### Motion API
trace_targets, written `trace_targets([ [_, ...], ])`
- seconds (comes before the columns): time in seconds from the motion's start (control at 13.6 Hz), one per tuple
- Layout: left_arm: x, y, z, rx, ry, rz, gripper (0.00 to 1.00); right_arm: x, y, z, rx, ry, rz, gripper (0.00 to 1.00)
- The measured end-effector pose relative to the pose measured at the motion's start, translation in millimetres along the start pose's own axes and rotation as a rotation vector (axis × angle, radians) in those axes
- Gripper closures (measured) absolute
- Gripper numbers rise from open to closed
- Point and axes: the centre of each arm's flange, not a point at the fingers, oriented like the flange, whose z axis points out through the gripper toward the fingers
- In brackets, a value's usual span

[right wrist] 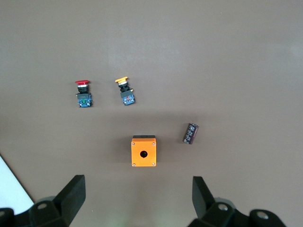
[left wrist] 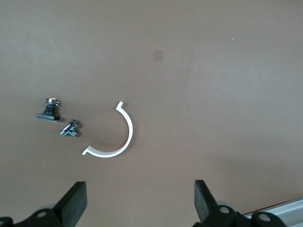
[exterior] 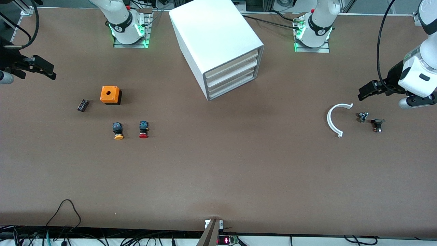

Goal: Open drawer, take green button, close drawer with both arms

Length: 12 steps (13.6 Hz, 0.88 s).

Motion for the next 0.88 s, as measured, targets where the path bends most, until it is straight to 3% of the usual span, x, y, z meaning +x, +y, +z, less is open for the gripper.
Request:
trace_targets([
  [0.66,-1,5,2,-0.006,-0.011,0.007,0.0,0,0,-1,0.0,0.001,0.0,0.0],
  [0.88,-11,48,16,-0.032,-0.061,0.08,0.0,-1,1,0,0.0,-0.008,0.001,0.0],
])
